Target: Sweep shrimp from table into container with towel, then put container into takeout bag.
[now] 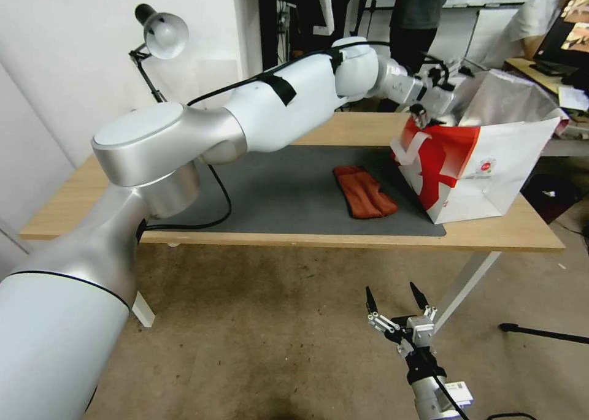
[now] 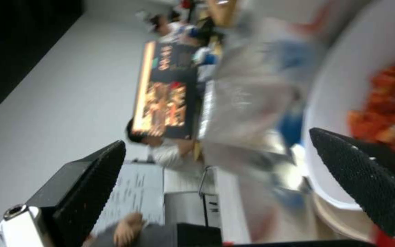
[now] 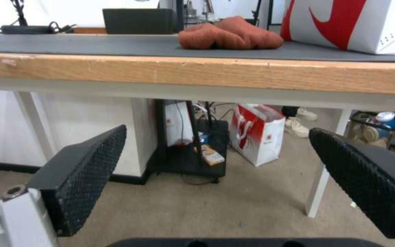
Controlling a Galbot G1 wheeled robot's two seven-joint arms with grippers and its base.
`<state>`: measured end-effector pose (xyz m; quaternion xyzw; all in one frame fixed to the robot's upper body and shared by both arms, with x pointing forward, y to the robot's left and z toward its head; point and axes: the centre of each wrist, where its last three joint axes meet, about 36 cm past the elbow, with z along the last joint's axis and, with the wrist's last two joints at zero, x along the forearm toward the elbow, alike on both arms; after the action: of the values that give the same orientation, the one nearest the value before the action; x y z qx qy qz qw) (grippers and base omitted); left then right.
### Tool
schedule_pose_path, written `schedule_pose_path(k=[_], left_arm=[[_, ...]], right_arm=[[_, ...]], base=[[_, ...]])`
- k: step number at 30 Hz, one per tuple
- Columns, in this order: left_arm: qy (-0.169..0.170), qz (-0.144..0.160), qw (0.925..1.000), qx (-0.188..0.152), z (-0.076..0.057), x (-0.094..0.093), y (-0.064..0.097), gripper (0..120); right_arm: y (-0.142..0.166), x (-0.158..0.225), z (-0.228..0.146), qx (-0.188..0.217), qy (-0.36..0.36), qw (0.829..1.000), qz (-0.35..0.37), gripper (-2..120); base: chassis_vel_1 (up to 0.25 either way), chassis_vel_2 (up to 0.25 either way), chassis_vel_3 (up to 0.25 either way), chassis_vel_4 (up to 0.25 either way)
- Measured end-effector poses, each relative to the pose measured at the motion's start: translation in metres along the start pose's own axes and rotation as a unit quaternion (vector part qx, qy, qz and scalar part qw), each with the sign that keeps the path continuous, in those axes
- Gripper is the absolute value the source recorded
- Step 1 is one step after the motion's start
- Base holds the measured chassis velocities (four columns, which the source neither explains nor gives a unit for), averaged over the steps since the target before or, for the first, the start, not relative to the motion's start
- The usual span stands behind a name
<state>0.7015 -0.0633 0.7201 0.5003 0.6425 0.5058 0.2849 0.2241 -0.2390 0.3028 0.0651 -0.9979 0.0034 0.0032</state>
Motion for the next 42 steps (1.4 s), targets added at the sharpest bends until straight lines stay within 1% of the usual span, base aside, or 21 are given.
schedule_pose_path(k=[2,3,5,6,8,9,10,11,12,14,15,16,19,20,22,23,25,26,30,37,42], left_arm=[[0.01,-0.047,0.9968,0.064,0.003,0.001,-0.008,100],[0.01,-0.047,0.9968,0.064,0.003,0.001,-0.008,100],[0.021,-0.103,0.9844,0.141,-0.004,0.0,-0.026,100],[0.021,-0.103,0.9844,0.141,-0.004,0.0,-0.026,100],[0.042,-0.174,0.9575,0.226,-0.017,0.002,-0.05,100],[0.042,-0.174,0.9575,0.226,-0.017,0.002,-0.05,100],[0.066,-0.213,0.9336,0.28,-0.026,0.005,-0.067,100],[0.094,-0.241,0.9041,0.34,-0.034,0.011,-0.083,100],[0.094,-0.241,0.9041,0.34,-0.034,0.011,-0.083,100],[0.135,-0.271,0.856,0.419,-0.046,0.026,-0.106,100],[0.148,-0.281,0.8383,0.443,-0.048,0.034,-0.117,100],[0.148,-0.281,0.8383,0.443,-0.048,0.034,-0.117,100],[0.177,-0.3,0.7971,0.493,-0.043,0.065,-0.158,100],[0.177,-0.3,0.7971,0.493,-0.043,0.065,-0.158,100],[0.189,-0.308,0.7764,0.516,-0.04,0.085,-0.186,100],[0.189,-0.308,0.7764,0.516,-0.04,0.085,-0.186,100],[0.194,-0.32,0.7608,0.53,-0.04,0.109,-0.216,100],[0.194,-0.32,0.7608,0.53,-0.04,0.109,-0.216,100],[0.191,-0.33,0.7514,0.538,-0.043,0.139,-0.249,100],[0.179,-0.356,0.7452,0.534,-0.053,0.189,-0.284,100],[0.158,-0.373,0.7465,0.528,-0.061,0.218,-0.303,100]], right_arm=[[0.0,-0.003,-0.001,0.0,-0.001,1.0,0.0,100],[0.0,-0.003,-0.001,0.0,-0.001,1.0,0.0,100],[0.0,-0.004,-0.001,0.0,-0.001,1.0,0.0,100],[0.0,-0.004,-0.001,0.0,-0.001,1.0,0.0,100],[-0.001,-0.005,-0.002,0.0,-0.002,1.0,0.0,100],[-0.001,-0.005,-0.002,0.0,-0.002,1.0,0.0,100],[-0.002,-0.006,-0.002,-0.001,-0.002,1.0,0.0,100],[-0.003,-0.007,-0.003,-0.001,-0.002,1.0,0.0,100],[-0.003,-0.007,-0.003,-0.001,-0.002,1.0,0.0,100],[-0.003,-0.008,-0.003,-0.002,-0.004,1.0,0.0,100],[-0.003,-0.01,-0.004,-0.002,-0.004,1.0,0.0,100],[-0.003,-0.01,-0.004,-0.002,-0.004,1.0,0.0,100],[-0.005,-0.013,-0.002,-0.005,-0.003,1.0,0.004,100],[-0.005,-0.013,-0.002,-0.005,-0.003,1.0,0.004,100],[-0.006,-0.012,-0.002,-0.006,-0.002,1.0,0.008,100],[-0.006,-0.012,-0.002,-0.006,-0.002,1.0,0.008,100],[-0.005,-0.01,-0.005,-0.009,-0.004,1.0,0.01,100],[-0.005,-0.01,-0.005,-0.009,-0.004,1.0,0.01,100],[-0.003,-0.01,-0.009,-0.013,-0.009,1.0,0.011,100],[0.0,-0.01,-0.01,-0.016,-0.014,1.0,0.016,100],[0.004,-0.012,-0.014,-0.021,-0.021,0.999,0.026,100]], base=[[0.0,0.0,0.0,0.0],[0.0,0.0,0.0,0.0],[0.0,0.0,0.0,0.0],[0.0,0.0,0.0,0.0],[0.0,0.0,0.0,0.0],[0.0,0.0,0.0,0.0],[0.0,0.0,0.0,0.0],[0.0,0.0,0.0,0.0],[0.0,0.0,0.0,0.0],[0.0,0.0,0.0,0.0],[0.0,0.0,0.0,0.0],[0.0,0.0,0.0,0.0],[0.0,0.0,0.0,0.0],[0.0,0.0,0.0,0.0],[0.0,0.0,0.0,0.0],[0.0,0.0,0.0,0.0],[0.0,0.0,0.0,0.0],[0.0,0.0,0.0,0.0],[0.0,0.0,0.0,0.0],[0.0,0.0,0.0,0.0],[0.0,0.0,0.0,0.0]])
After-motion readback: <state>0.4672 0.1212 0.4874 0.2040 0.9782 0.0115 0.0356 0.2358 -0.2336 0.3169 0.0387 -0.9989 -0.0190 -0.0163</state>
